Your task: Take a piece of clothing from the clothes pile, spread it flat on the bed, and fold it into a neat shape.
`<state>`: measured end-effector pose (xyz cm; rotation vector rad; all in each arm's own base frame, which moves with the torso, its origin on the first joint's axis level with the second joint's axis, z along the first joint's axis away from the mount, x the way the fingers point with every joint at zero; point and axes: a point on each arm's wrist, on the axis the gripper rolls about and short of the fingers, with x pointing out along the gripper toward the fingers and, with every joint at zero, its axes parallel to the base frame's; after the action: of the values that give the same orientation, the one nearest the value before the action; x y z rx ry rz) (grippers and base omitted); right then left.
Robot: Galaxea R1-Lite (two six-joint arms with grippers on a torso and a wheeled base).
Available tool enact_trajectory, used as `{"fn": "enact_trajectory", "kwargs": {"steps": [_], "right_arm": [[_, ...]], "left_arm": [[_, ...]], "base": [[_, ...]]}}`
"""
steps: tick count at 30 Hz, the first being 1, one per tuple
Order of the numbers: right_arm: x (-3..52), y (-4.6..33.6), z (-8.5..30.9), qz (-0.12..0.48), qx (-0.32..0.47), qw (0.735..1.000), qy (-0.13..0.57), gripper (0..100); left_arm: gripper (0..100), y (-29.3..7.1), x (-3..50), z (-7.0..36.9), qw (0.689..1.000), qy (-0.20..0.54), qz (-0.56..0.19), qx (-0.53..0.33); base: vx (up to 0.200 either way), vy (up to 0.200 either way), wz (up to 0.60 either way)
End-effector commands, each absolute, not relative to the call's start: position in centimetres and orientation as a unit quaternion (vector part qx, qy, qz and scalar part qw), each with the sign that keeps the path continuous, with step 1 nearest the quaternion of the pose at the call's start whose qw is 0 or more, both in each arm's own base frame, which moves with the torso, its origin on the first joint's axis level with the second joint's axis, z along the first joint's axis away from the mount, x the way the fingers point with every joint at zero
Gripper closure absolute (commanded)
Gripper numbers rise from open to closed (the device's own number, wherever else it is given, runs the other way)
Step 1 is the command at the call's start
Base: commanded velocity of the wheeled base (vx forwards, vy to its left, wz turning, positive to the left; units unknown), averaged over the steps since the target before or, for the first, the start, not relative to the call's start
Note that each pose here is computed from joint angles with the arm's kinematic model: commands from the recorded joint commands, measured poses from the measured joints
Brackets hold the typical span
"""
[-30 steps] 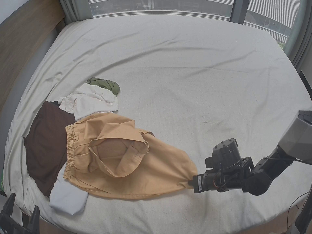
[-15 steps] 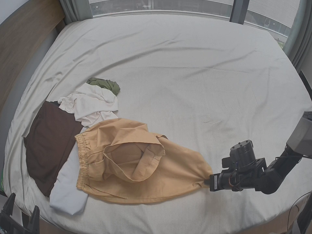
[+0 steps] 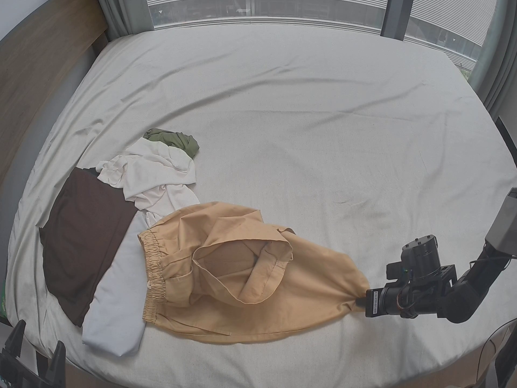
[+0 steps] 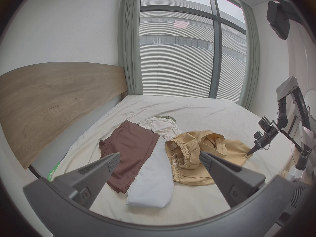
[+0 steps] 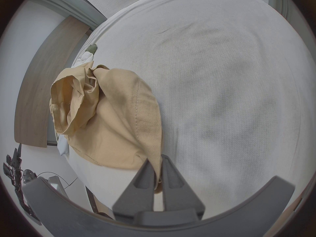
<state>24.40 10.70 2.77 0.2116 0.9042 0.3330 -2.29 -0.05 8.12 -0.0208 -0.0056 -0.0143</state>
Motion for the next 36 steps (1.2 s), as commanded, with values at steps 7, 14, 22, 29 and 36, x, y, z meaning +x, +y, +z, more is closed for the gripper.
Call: {"fn": "enact_trajectory", "kwargs": {"steps": [7,14,22,29,36], "right_arm": [[23.5,9.6,2.7,0.149,0.104,0.883,0.433,100],[23.1,8.2,2.9,0.131,0.11,0.885,0.432,100],[22.4,6.7,2.5,0.107,0.112,0.883,0.443,100],[21.8,5.9,2.3,0.095,0.113,0.88,0.452,100],[21.7,4.6,2.4,0.072,0.122,0.883,0.448,100]], "left_arm": [[0,-0.1,-2.3,7.6,1.0,-0.002,-0.007,-0.01],[0,-0.1,-2.3,7.6,1.0,-0.002,-0.007,-0.009],[0,-0.1,-2.3,7.6,1.0,-0.002,-0.007,-0.009],[0,-0.1,-2.3,7.6,1.0,-0.002,-0.007,-0.009],[0,-0.1,-2.3,7.6,1.0,-0.002,-0.007,-0.008]], "base": [[0.0,0.0,0.0],[0.0,0.0,0.0],[0.0,0.0,0.0],[0.0,0.0,0.0],[0.0,0.0,0.0]]}}
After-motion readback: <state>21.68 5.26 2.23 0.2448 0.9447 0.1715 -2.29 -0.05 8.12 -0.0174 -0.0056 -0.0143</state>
